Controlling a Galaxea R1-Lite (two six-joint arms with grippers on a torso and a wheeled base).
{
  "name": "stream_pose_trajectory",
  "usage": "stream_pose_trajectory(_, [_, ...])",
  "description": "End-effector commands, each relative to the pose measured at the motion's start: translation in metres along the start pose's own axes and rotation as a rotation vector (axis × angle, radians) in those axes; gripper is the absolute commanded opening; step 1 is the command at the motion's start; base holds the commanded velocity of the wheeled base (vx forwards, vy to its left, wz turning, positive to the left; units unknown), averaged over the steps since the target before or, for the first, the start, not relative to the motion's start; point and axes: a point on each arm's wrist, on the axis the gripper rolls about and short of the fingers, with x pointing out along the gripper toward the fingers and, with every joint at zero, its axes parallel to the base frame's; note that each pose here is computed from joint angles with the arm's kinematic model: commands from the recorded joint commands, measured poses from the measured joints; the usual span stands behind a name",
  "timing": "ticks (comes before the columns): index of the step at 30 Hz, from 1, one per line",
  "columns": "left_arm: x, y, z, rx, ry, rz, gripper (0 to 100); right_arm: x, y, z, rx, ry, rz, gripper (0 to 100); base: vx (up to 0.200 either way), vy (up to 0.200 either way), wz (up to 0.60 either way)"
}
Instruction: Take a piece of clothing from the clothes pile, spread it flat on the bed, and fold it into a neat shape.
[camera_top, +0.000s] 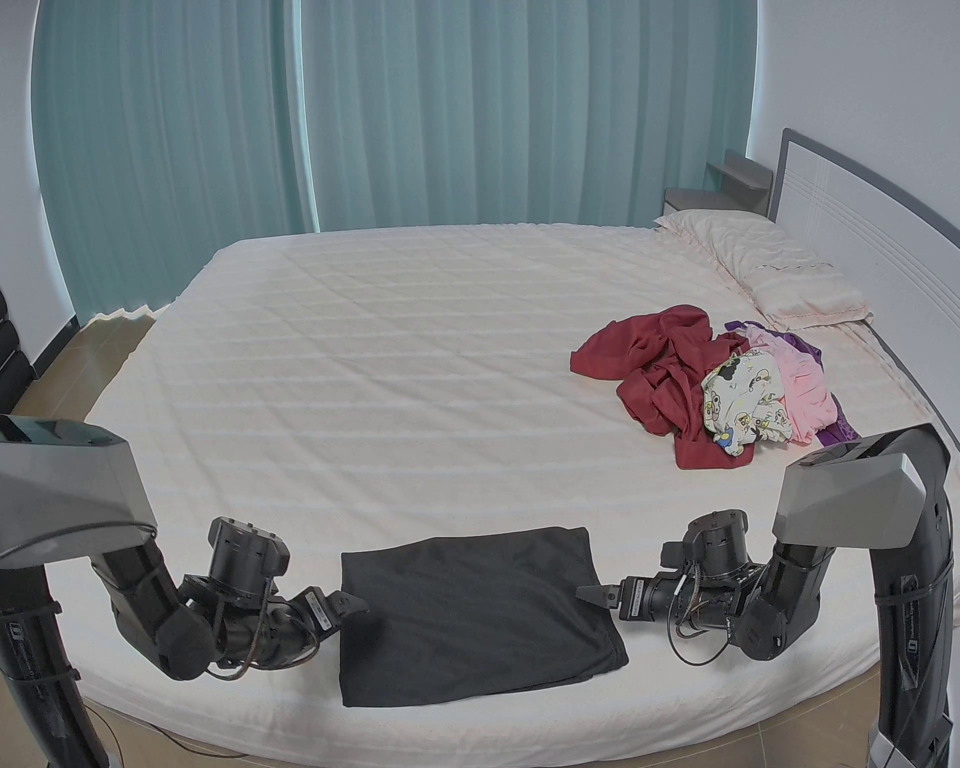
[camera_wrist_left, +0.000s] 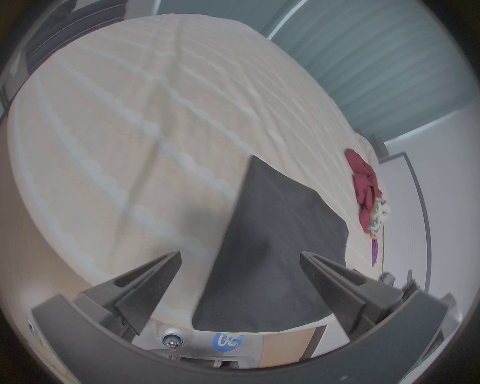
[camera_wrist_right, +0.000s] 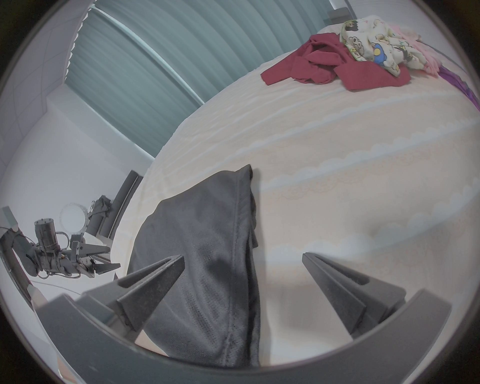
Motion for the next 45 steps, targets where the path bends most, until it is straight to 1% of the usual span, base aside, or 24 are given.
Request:
stream_pose_trajectory(1, [0.021,0.003,-0.025,0.093,0.023,0.047,100,0.011,0.002,-0.007,-0.050,0.020,0.010,100,0.000,0.000,0.00])
stream_pose_trajectory(3, [0.030,0.007,-0.027,0.127,-0.003,0.075,100,0.015,0.002,-0.008,-0.059,0.022,0.013,100,0.000,0.000,0.00])
stream_pose_trajectory(4, [0.035,0.012,-0.029,0.166,-0.023,0.095,100,0.019,0.001,-0.009,-0.065,0.022,0.013,100,0.000,0.000,0.00])
stream_pose_trajectory(5, [0.037,0.012,-0.030,0.184,-0.031,0.097,100,0.020,0.001,-0.009,-0.069,0.023,0.014,100,0.000,0.000,0.00])
stream_pose_trajectory(6, [0.039,0.015,-0.031,0.221,-0.046,0.100,100,0.022,0.002,-0.009,-0.084,0.022,0.016,100,0.000,0.000,0.00])
stream_pose_trajectory(8, [0.041,0.014,-0.030,0.244,-0.075,0.082,100,0.025,0.004,-0.009,-0.107,0.023,0.022,100,0.000,0.000,0.00])
stream_pose_trajectory(10, [0.043,0.012,-0.028,0.246,-0.093,0.064,100,0.028,0.006,-0.010,-0.113,0.023,0.030,100,0.000,0.000,0.00])
stream_pose_trajectory(15, [0.050,0.010,-0.027,0.248,-0.100,0.053,100,0.035,0.009,-0.010,-0.124,0.018,0.047,100,0.000,0.000,0.00])
stream_pose_trajectory(23, [0.056,-0.003,-0.020,0.246,-0.123,-0.007,100,0.041,0.018,-0.010,-0.150,0.014,0.076,100,0.000,0.000,0.00])
stream_pose_trajectory(25, [0.056,-0.008,-0.023,0.258,-0.107,-0.034,100,0.043,0.022,-0.012,-0.156,0.018,0.084,100,0.000,0.000,0.00])
stream_pose_trajectory(26, [0.056,-0.008,-0.023,0.258,-0.107,-0.034,100,0.043,0.022,-0.012,-0.156,0.018,0.084,100,0.000,0.000,0.00])
stream_pose_trajectory(29, [0.055,-0.012,-0.029,0.273,-0.065,-0.071,100,0.045,0.025,-0.012,-0.163,0.014,0.100,100,0.000,0.000,0.00])
stream_pose_trajectory(32, [0.056,-0.015,-0.031,0.281,-0.048,-0.096,100,0.048,0.028,-0.011,-0.167,0.013,0.113,100,0.000,0.000,0.00])
stream_pose_trajectory(40, [0.058,-0.022,-0.032,0.283,-0.051,-0.121,100,0.052,0.034,-0.013,-0.180,0.010,0.141,100,0.000,0.000,0.00])
stream_pose_trajectory(45, [0.057,-0.025,-0.032,0.262,-0.060,-0.133,100,0.053,0.039,-0.014,-0.187,0.014,0.158,100,0.000,0.000,0.00])
